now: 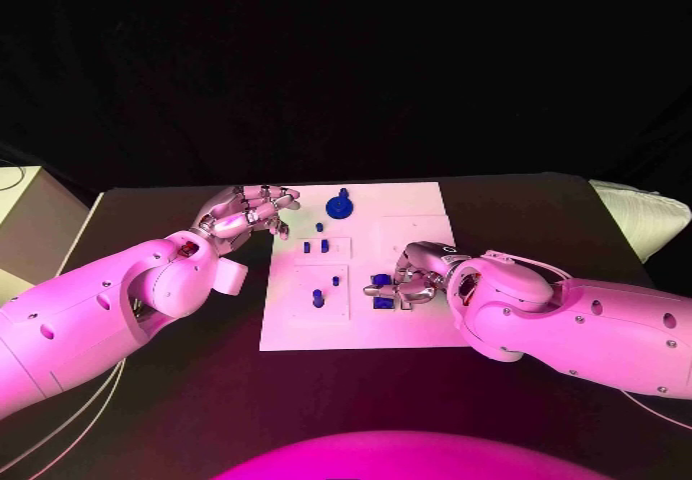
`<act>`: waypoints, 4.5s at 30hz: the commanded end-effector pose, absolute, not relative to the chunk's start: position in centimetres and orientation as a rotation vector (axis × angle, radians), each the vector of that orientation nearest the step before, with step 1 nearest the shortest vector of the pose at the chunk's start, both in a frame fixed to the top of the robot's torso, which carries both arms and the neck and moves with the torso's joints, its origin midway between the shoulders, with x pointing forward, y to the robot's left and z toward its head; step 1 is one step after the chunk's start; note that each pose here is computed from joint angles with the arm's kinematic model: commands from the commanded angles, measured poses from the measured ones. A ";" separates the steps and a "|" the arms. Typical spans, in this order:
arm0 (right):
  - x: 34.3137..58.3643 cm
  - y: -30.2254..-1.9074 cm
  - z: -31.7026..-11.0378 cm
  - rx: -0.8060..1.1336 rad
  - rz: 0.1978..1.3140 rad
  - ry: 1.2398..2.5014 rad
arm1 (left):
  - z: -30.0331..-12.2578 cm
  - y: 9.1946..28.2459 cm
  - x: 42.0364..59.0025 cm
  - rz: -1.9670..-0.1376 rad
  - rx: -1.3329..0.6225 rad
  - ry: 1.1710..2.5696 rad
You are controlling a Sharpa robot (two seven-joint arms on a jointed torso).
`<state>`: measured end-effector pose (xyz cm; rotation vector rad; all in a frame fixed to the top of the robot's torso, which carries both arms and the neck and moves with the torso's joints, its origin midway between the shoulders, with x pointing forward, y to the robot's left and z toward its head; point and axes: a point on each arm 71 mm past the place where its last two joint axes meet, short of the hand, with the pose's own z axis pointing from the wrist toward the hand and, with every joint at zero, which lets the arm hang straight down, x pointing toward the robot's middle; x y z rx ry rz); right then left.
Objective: Assemble the parts on the task board
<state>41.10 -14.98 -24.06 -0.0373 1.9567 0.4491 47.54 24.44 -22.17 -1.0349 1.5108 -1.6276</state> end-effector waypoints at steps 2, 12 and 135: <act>40.7 -15.0 -23.7 -0.042 0.483 1.916 | -22.2 24.3 47.4 -1.644 -1.029 1.518; 40.3 -16.3 -22.7 0.072 0.631 1.837 | -22.4 24.4 47.3 -1.639 -1.033 1.521; 40.8 -25.8 -26.2 0.171 0.308 1.925 | -23.4 24.6 46.8 -1.628 -1.037 1.563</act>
